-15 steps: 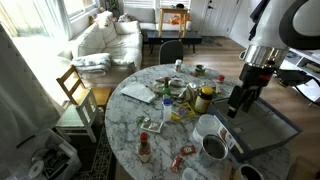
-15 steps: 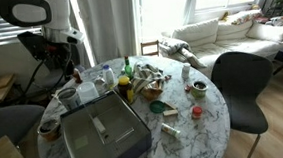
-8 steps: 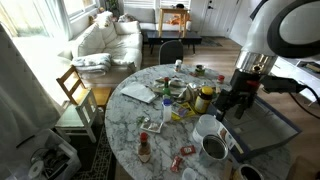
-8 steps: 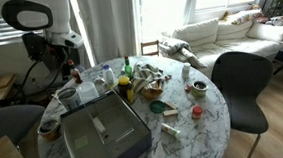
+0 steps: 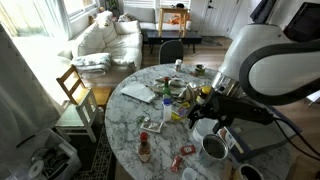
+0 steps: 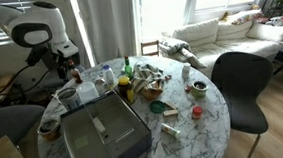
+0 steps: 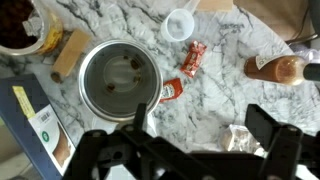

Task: Empty the silver cup into the scoop

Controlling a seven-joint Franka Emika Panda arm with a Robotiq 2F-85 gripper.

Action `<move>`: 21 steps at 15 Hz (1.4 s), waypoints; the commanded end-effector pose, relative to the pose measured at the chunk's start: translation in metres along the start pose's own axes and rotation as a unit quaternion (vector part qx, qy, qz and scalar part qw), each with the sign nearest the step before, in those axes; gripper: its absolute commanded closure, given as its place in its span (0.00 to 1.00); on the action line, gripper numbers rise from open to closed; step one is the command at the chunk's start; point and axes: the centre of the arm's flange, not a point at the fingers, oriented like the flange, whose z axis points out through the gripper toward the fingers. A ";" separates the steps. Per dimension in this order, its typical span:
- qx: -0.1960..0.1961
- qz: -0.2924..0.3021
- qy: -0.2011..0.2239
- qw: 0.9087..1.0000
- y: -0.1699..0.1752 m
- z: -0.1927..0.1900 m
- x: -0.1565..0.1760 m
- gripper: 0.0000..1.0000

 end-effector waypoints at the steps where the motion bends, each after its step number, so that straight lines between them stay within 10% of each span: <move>1: -0.015 0.084 0.020 0.996 0.006 0.020 -0.011 0.00; 13: -0.071 0.161 0.053 0.983 0.022 0.065 0.008 0.02; 21: -0.094 0.214 0.085 0.968 0.023 0.075 0.022 0.76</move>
